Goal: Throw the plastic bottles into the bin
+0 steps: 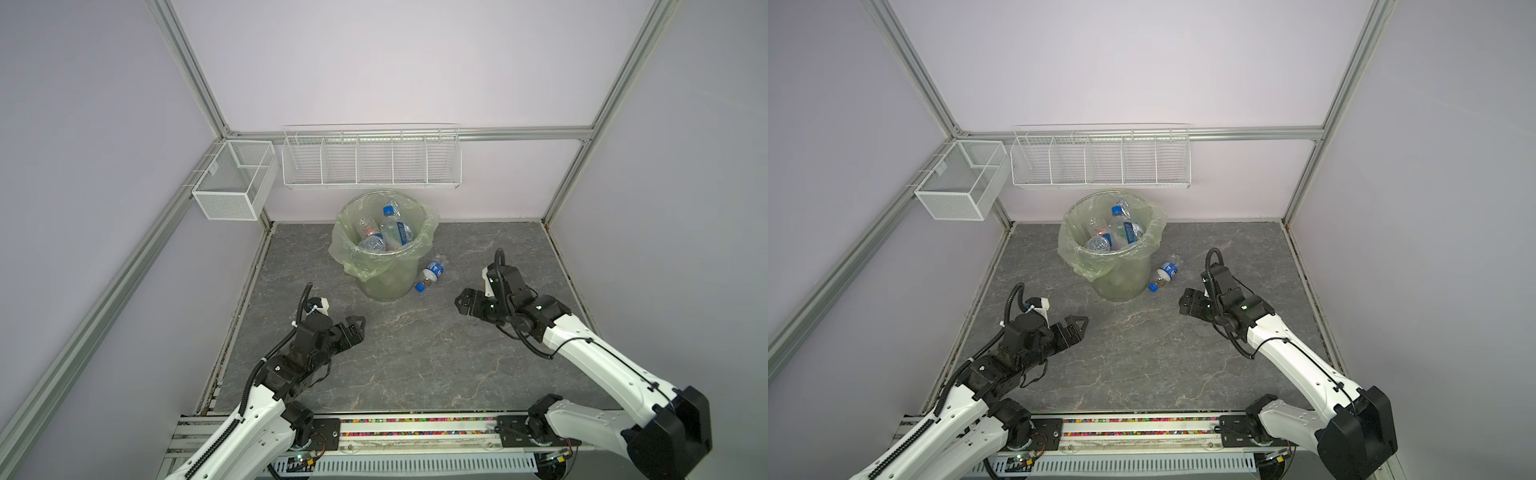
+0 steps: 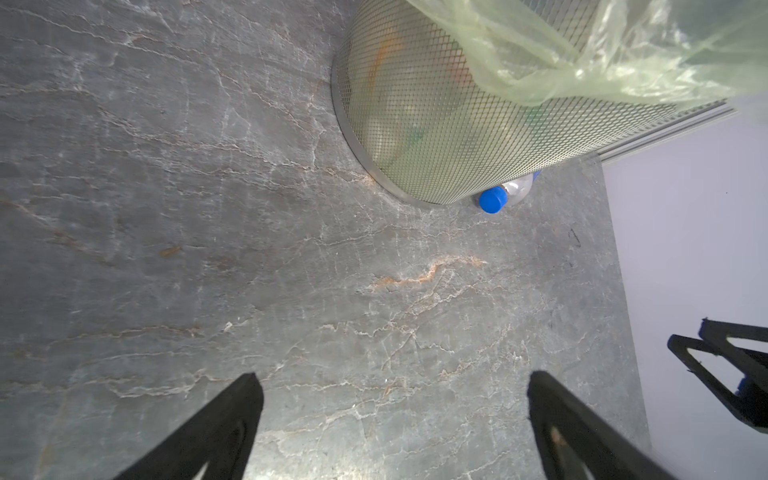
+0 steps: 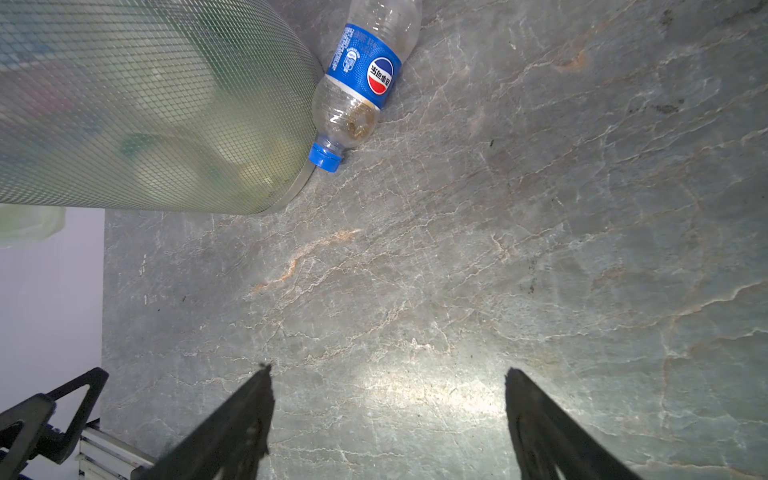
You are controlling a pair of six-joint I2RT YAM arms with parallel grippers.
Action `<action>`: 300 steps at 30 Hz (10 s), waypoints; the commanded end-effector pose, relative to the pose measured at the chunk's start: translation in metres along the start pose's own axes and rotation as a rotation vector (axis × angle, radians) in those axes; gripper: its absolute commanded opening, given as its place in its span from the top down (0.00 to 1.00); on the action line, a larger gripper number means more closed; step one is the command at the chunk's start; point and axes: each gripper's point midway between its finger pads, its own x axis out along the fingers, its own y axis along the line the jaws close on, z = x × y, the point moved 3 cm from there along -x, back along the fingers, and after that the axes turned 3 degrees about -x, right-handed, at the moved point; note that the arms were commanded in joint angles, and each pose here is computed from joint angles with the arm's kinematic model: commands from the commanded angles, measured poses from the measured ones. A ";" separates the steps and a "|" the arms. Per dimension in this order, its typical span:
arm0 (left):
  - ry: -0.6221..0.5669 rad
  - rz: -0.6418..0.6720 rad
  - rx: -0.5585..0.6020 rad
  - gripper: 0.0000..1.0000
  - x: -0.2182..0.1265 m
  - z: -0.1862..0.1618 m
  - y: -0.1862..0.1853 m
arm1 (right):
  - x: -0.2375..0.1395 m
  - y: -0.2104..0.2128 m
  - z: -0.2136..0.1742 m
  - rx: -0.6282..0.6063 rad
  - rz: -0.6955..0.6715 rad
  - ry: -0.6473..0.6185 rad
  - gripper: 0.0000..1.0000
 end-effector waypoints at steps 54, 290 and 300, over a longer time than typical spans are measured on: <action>-0.115 0.169 0.112 0.01 0.015 0.049 0.017 | 0.145 0.027 0.097 0.311 -0.145 0.019 0.12; -0.733 0.562 0.462 0.01 0.075 0.158 0.117 | -0.004 -0.226 0.098 -0.010 -0.679 -0.670 0.11; -0.735 0.548 0.474 0.01 0.076 0.156 0.116 | 0.009 -0.225 0.095 -0.095 -0.632 -0.735 0.11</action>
